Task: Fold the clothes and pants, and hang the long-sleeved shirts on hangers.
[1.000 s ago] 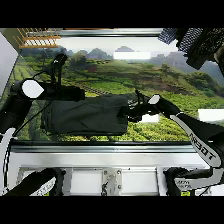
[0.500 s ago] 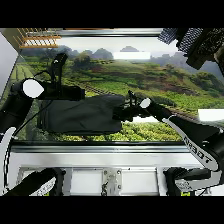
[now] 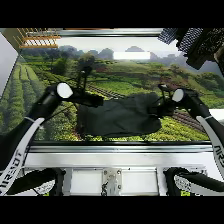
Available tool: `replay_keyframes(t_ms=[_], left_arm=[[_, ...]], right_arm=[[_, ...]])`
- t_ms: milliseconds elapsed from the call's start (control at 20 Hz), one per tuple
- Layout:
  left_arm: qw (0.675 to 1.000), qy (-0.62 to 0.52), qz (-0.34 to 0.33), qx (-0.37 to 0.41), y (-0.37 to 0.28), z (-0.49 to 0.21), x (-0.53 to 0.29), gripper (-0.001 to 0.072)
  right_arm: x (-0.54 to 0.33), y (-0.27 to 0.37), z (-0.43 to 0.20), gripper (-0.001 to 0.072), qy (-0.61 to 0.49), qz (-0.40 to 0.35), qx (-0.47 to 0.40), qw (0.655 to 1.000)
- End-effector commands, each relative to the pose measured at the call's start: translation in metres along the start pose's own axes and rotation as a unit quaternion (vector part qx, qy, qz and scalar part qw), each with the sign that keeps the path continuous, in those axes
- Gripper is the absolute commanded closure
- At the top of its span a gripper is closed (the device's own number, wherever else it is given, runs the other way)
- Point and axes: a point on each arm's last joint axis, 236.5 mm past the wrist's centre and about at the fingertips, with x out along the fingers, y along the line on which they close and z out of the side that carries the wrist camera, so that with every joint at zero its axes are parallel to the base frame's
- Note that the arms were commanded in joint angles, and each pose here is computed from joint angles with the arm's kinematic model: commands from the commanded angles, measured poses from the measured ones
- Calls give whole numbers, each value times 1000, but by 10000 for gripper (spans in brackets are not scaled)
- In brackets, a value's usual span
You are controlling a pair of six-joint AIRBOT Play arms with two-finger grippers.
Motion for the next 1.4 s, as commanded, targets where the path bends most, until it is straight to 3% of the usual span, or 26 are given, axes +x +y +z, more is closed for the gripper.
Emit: replay_keyframes(t_ms=[0, 500, 950, 1350], left_arm=[[999, 9, -43, 9, -53, -4, 70, 697], [986, 94, -102, 95, -157, -28, 172, 696], [981, 124, -109, 101, -173, -43, 209, 697], [980, 114, -121, 107, -180, -8, 181, 697]], right_arm=[[-47, -57, -19, 694, 7, -74, -8, 997], [-133, -36, -6, 694, -21, -85, -37, 995], [-142, 23, -5, 695, -37, -72, -104, 991], [-137, 50, -12, 694, -34, -65, -134, 988]])
